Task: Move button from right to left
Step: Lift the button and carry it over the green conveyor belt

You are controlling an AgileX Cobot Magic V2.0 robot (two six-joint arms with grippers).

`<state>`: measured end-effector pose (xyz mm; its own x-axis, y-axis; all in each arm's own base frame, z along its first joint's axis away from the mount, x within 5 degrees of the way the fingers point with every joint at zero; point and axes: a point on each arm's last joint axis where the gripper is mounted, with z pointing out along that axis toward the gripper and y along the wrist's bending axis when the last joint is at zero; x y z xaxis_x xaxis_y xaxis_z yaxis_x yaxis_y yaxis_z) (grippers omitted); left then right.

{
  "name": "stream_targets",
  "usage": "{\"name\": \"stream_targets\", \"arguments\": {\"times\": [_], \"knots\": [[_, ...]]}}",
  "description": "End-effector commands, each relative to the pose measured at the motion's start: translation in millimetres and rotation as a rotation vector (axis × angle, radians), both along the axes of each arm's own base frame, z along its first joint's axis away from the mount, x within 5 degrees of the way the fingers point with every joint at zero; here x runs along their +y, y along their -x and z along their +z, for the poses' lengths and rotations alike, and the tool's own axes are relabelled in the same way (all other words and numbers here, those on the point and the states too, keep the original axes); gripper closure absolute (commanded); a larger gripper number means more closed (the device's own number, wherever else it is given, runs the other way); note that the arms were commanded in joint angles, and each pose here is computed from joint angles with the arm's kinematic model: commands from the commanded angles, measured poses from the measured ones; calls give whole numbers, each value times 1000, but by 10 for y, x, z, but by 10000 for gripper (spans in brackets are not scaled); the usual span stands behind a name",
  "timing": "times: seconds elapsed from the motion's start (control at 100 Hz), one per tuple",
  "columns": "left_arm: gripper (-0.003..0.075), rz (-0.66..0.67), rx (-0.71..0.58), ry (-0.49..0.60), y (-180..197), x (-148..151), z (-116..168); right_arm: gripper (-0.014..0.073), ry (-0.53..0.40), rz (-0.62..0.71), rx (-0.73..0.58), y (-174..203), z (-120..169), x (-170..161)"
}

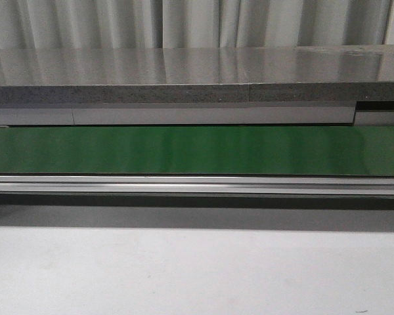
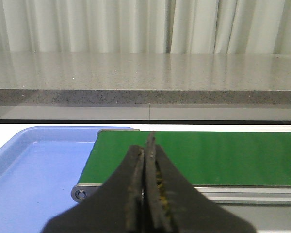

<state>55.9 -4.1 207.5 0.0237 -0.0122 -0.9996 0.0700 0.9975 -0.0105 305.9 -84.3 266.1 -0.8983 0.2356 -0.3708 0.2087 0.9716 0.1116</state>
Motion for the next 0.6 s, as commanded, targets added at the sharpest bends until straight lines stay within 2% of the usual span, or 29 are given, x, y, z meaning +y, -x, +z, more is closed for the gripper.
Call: {"name": "stream_targets", "arguments": {"times": [0.0, 0.2, 0.25, 0.34, 0.42, 0.47, 0.59], "knots": [[740, 8, -70, 15, 9, 7, -58, 446, -17, -13, -40, -20, 112, 16], [740, 8, -70, 15, 9, 7, -58, 425, -39, -19, -28, -50, 58, 20], [740, 8, -70, 15, 9, 7, -58, 377, -38, -19, -32, -54, 59, 18], [740, 8, -70, 15, 9, 7, -58, 214, -36, -20, -37, -57, 61, 16], [740, 8, -70, 15, 9, 7, -58, 103, -36, -21, -39, -60, 62, 16], [740, 8, -70, 15, 9, 7, -58, 77, -36, -21, -40, -60, 62, 16], [740, 8, -70, 15, 9, 7, -58, 76, -38, -22, -42, -60, 66, 18]]}}
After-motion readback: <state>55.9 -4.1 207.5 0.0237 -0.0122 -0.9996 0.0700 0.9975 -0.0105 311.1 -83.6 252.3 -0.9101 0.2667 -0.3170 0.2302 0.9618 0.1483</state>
